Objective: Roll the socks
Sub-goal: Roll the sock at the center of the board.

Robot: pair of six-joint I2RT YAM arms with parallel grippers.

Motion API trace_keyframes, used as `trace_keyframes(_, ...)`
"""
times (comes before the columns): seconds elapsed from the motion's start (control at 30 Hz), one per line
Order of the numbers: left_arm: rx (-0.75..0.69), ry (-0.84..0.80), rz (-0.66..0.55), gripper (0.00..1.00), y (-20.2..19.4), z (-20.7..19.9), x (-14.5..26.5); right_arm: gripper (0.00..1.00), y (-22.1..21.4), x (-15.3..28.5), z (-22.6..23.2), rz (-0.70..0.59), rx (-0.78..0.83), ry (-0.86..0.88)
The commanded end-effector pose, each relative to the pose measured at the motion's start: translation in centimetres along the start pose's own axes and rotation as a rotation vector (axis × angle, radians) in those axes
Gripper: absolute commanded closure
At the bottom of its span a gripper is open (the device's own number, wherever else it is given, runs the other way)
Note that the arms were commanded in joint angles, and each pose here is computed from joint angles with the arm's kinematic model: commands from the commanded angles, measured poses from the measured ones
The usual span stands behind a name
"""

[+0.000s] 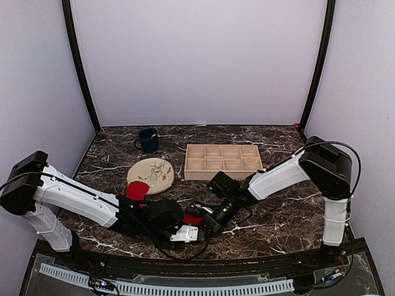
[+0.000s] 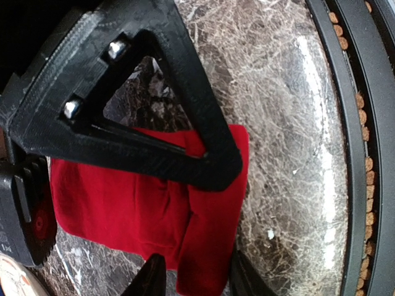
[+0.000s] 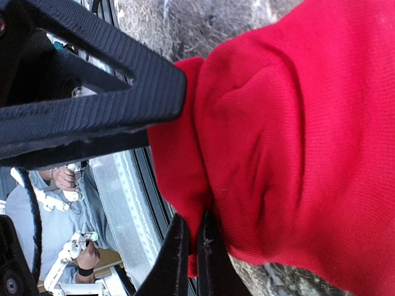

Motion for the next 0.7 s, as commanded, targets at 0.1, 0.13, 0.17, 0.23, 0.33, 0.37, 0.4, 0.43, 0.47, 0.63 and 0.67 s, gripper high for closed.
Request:
trace_keyframes(0.1,-0.024,-0.038,0.005,0.69,0.4,-0.4,-0.2,0.96,0.6,0.0,-0.2,0.001,0.001,0.026)
trace_keyframes(0.13,-0.024,-0.046,0.012,0.7,0.3,-0.5,-0.3,0.96,0.6,0.0,-0.2,0.002,0.003,0.027)
trace_keyframes(0.17,-0.024,-0.054,0.016,0.71,0.3,-0.6,-0.4,0.96,0.7,0.0,-0.1,0.002,0.004,0.028)
trace_keyframes(0.23,-0.022,-0.061,0.025,0.74,0.2,-0.6,-0.5,0.96,0.8,-0.1,-0.2,0.003,0.004,0.03)
trace_keyframes(0.33,-0.021,-0.074,0.025,0.8,0.3,-0.7,-0.5,0.96,0.8,-0.1,-0.2,0.008,0.001,0.033)
trace_keyframes(0.37,-0.02,-0.081,0.03,0.83,0.3,-0.8,-0.6,0.96,0.8,-0.1,-0.2,0.008,0.002,0.034)
trace_keyframes(0.4,-0.019,-0.087,0.04,0.87,0.3,-0.8,-0.7,0.96,0.8,-0.1,-0.1,0.008,0.001,0.034)
trace_keyframes(0.43,-0.017,-0.096,0.055,0.89,0.2,-0.9,-0.9,0.96,0.8,-0.1,-0.1,0.009,0.002,0.034)
trace_keyframes(0.47,-0.012,-0.108,0.07,0.91,0.2,-0.9,-1.1,0.96,0.8,-0.1,-0.1,0.009,0.002,0.033)
trace_keyframes(0.63,0.048,-0.181,0.099,0.95,0.2,-0.5,-1.3,0.93,0.6,-0.1,-0.4,0.013,-0.004,0.029)
trace_keyframes(0.67,0.069,-0.202,0.103,0.95,0.1,-0.3,-1.2,0.92,0.5,-0.1,-0.4,0.013,-0.006,0.029)
Point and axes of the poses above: each gripper's point midway between its finger pads, its own x axis back along the fingers, its own z axis along the line the jaws close on, y = z × x, the point moved 8 cm from there along x, back along the fingers, and after that the axes turned 8 degrees about x, right-handed, at the moved point
